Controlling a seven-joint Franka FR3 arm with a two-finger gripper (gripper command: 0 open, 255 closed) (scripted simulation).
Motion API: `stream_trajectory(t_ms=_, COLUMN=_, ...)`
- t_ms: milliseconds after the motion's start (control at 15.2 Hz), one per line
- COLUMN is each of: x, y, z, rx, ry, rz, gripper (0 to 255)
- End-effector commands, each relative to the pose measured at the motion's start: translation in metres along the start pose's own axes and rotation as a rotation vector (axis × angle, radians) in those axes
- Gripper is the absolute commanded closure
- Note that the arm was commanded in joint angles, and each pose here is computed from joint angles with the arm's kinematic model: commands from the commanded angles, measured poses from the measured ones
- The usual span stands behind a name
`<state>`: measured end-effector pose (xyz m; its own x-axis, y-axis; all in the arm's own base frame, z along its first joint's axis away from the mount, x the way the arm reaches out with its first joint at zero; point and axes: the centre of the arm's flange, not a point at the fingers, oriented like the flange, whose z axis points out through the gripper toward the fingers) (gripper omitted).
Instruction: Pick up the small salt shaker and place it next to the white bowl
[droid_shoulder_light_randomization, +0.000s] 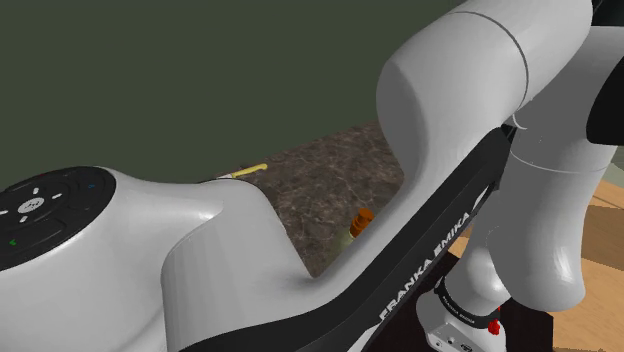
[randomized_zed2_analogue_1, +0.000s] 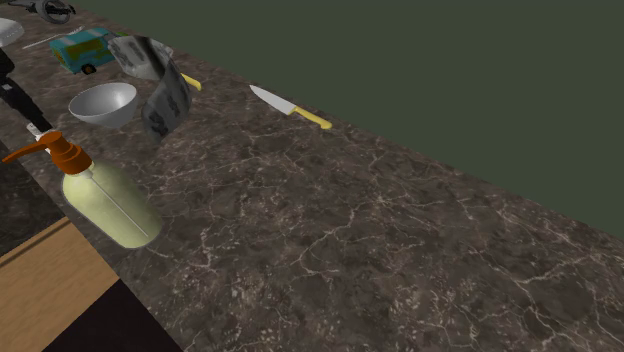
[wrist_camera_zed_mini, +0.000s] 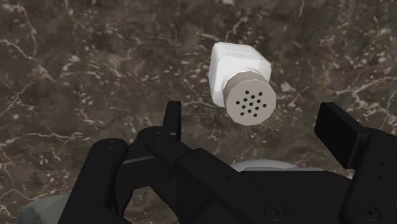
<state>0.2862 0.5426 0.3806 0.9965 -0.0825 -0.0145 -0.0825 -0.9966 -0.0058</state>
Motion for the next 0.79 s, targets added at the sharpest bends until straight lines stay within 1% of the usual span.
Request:
stream_trajectory(t_ms=0, x=0.0, y=0.0, z=0.0, rx=0.0, ry=0.0, rz=0.0, gripper=0)
stream_trajectory(t_ms=264, x=0.0, y=0.0, z=-0.05, rx=0.0, ry=0.0, rz=0.0, gripper=0)
stream_trajectory(t_ms=726, x=0.0, y=0.0, z=-0.05, rx=0.0, ry=0.0, rz=0.0, gripper=0)
